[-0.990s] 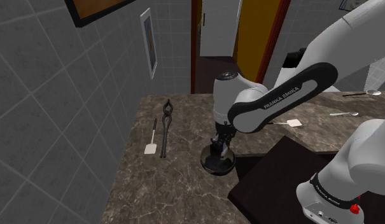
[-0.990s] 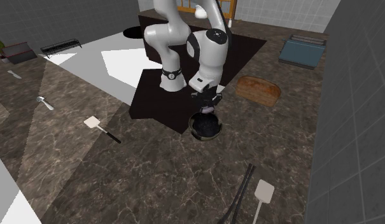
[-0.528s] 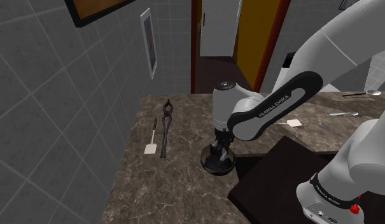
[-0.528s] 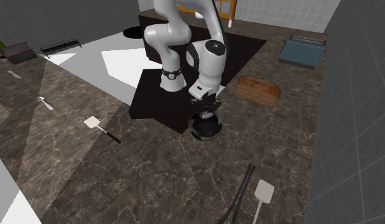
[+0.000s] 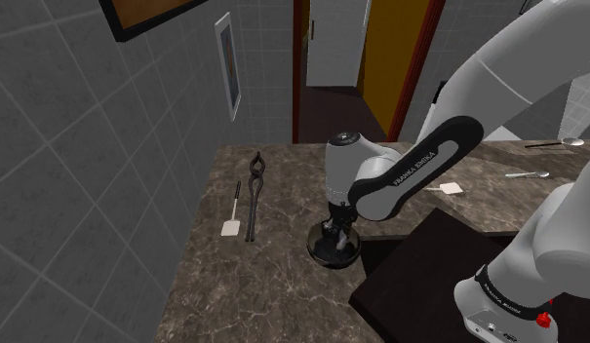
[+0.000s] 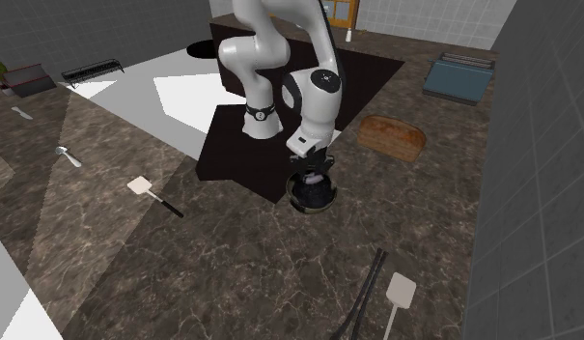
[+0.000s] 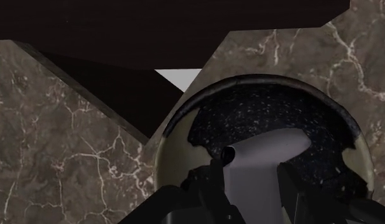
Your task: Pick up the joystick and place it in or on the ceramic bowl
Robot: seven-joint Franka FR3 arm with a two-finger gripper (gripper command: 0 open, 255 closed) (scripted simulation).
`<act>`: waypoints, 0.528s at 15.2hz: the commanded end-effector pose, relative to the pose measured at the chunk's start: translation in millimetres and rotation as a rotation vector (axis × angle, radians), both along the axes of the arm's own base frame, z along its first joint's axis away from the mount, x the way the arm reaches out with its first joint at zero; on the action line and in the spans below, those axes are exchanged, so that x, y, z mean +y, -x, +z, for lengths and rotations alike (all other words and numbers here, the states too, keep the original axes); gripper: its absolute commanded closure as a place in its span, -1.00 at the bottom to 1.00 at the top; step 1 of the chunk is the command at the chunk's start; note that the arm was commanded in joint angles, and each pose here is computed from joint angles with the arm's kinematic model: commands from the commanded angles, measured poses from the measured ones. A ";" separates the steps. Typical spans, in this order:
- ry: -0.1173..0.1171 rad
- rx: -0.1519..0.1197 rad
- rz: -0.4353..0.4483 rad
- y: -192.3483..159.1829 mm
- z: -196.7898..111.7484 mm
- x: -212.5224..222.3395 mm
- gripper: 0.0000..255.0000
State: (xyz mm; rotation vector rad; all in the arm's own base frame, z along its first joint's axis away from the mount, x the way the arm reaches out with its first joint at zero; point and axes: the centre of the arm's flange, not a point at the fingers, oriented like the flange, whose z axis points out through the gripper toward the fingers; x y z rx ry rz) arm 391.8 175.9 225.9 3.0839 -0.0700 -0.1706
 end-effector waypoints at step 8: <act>0.000 0.000 0.000 0.0 -0.1 0.1 -1.00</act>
